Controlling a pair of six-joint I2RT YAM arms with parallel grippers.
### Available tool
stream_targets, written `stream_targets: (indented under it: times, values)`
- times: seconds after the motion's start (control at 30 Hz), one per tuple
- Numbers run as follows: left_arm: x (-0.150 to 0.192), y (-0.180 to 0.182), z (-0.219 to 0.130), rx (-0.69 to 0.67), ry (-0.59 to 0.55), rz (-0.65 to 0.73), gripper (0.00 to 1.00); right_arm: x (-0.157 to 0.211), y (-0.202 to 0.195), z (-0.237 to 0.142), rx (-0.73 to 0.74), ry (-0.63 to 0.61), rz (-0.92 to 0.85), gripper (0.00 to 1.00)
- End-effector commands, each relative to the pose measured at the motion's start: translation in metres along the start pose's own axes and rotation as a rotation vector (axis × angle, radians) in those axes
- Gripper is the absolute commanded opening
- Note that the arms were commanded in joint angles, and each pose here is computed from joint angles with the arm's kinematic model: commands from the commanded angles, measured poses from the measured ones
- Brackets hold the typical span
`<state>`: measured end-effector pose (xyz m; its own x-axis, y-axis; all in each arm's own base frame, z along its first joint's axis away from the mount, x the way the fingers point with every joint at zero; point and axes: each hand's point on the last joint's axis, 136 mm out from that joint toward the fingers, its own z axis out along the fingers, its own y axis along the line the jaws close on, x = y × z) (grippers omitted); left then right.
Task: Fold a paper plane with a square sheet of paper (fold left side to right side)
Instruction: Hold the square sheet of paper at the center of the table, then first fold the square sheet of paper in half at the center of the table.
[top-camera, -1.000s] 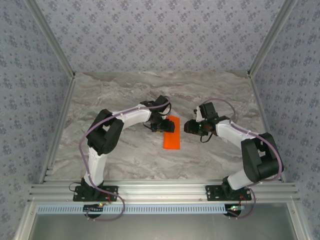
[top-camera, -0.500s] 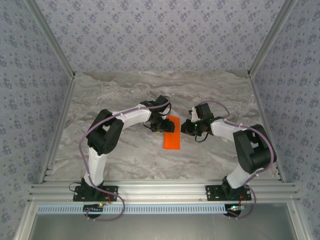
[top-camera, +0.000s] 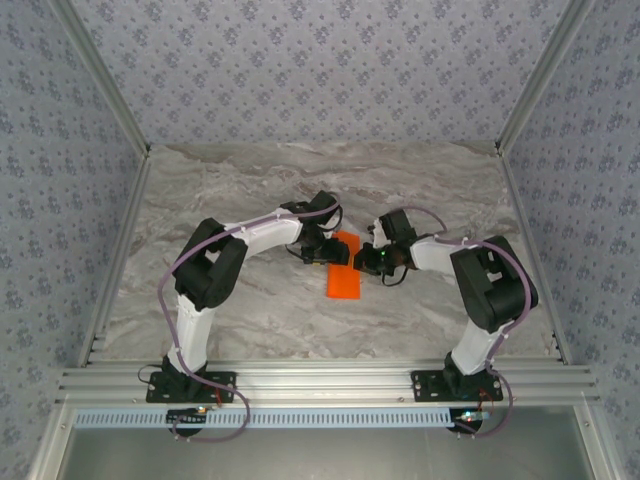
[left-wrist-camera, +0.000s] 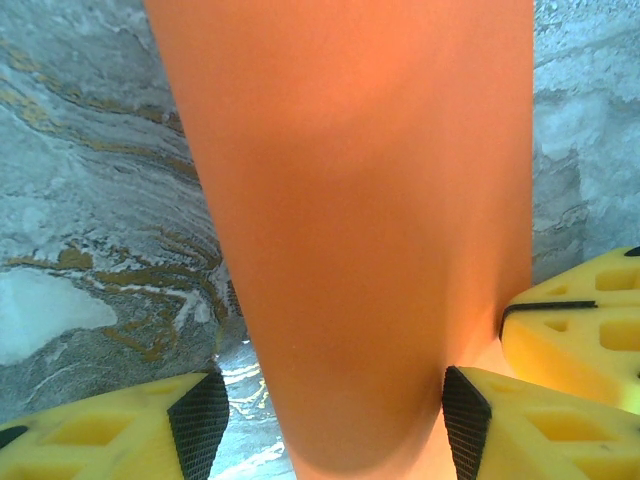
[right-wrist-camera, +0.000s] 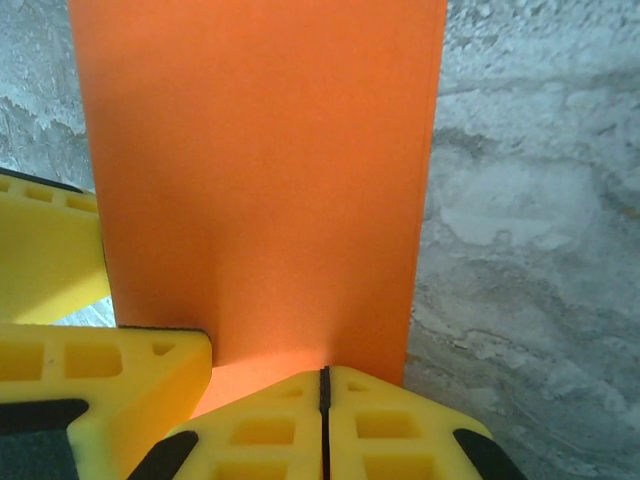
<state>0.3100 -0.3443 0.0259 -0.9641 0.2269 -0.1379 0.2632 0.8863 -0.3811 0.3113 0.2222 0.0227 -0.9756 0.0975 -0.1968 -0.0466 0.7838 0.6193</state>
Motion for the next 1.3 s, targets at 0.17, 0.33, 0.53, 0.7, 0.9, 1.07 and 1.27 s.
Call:
stream_targets:
  times: [0.17, 0.33, 0.53, 0.7, 0.9, 1.07, 1.27]
  values:
    - [0.031, 0.009, 0.035, -0.036, 0.101, 0.007, 0.64, 0.014, -0.022, 0.004, 0.119, 0.070, 0.008, 0.06]
    - [0.017, 0.004, 0.010, -0.011, 0.040, 0.001, 0.65, 0.022, -0.031, 0.007, 0.152, 0.099, 0.017, 0.06]
    - [-0.003, -0.005, -0.036, 0.067, -0.071, 0.000, 0.68, 0.026, -0.037, 0.010, 0.175, 0.120, 0.022, 0.06]
    - [-0.011, -0.018, -0.072, 0.152, -0.157, 0.019, 0.67, 0.027, -0.038, 0.011, 0.180, 0.126, 0.023, 0.06]
    - [-0.013, -0.051, -0.086, 0.340, -0.181, 0.036, 0.42, 0.027, -0.039, 0.013, 0.187, 0.128, 0.021, 0.07]
    - [-0.013, -0.071, -0.065, 0.470, -0.128, 0.014, 0.26, 0.028, -0.039, 0.013, 0.193, 0.133, 0.019, 0.07]
    - [-0.005, -0.062, -0.033, 0.443, -0.067, -0.005, 0.23, 0.028, -0.039, 0.013, 0.198, 0.135, 0.018, 0.07]
